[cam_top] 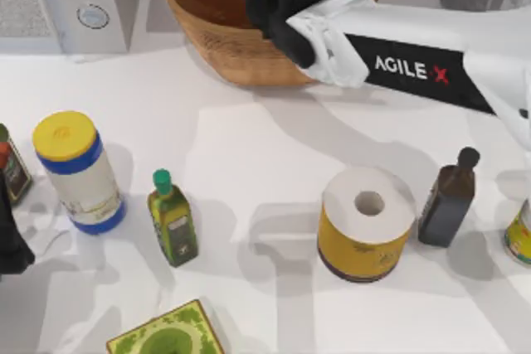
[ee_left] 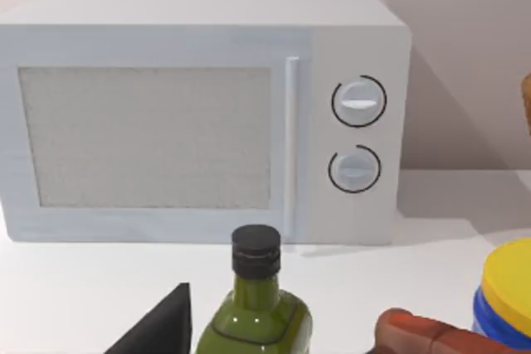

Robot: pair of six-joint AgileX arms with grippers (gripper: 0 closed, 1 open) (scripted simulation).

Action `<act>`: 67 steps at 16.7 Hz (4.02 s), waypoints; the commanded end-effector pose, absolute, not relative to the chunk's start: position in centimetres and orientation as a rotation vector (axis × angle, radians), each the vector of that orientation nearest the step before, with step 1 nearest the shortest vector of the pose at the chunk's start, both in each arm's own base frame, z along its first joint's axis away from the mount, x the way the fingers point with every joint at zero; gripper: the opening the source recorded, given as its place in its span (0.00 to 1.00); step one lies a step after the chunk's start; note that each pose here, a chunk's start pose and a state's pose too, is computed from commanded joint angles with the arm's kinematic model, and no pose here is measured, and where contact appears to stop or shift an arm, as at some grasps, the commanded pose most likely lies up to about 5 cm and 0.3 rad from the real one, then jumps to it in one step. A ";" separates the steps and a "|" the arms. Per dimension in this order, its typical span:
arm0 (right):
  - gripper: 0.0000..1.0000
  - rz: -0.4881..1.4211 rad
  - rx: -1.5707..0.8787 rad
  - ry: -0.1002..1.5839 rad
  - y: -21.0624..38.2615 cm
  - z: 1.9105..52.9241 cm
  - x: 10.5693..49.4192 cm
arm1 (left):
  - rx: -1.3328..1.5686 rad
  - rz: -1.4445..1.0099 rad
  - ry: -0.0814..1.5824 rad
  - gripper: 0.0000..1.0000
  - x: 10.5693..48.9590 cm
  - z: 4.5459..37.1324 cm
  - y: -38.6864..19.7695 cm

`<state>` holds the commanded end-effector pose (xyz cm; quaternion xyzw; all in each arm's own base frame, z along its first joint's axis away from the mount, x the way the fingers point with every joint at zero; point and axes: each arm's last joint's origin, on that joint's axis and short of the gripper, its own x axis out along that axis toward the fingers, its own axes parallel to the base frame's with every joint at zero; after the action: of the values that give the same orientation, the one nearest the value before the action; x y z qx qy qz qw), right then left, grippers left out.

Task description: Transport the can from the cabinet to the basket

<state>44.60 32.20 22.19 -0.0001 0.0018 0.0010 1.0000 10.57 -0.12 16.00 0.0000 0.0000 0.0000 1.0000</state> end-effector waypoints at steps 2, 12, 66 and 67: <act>0.90 0.002 0.000 0.004 32.2 22.2 44.6 | 0.000 0.000 0.000 1.00 10.6 16.0 -0.1; 1.00 0.002 0.000 0.004 32.2 22.2 44.6 | 0.000 0.000 0.000 1.00 10.6 16.0 -0.1; 1.00 0.000 0.000 0.000 -0.1 16.0 10.6 | 0.000 0.000 0.000 1.00 10.6 16.0 -0.1; 1.00 0.000 0.000 0.000 -0.1 16.0 10.6 | 0.000 0.000 0.000 1.00 10.6 16.0 -0.1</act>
<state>10.57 -0.12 16.00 0.0000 0.0000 0.0000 1.0000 10.57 -0.12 16.00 0.0000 0.0000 0.0000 1.0000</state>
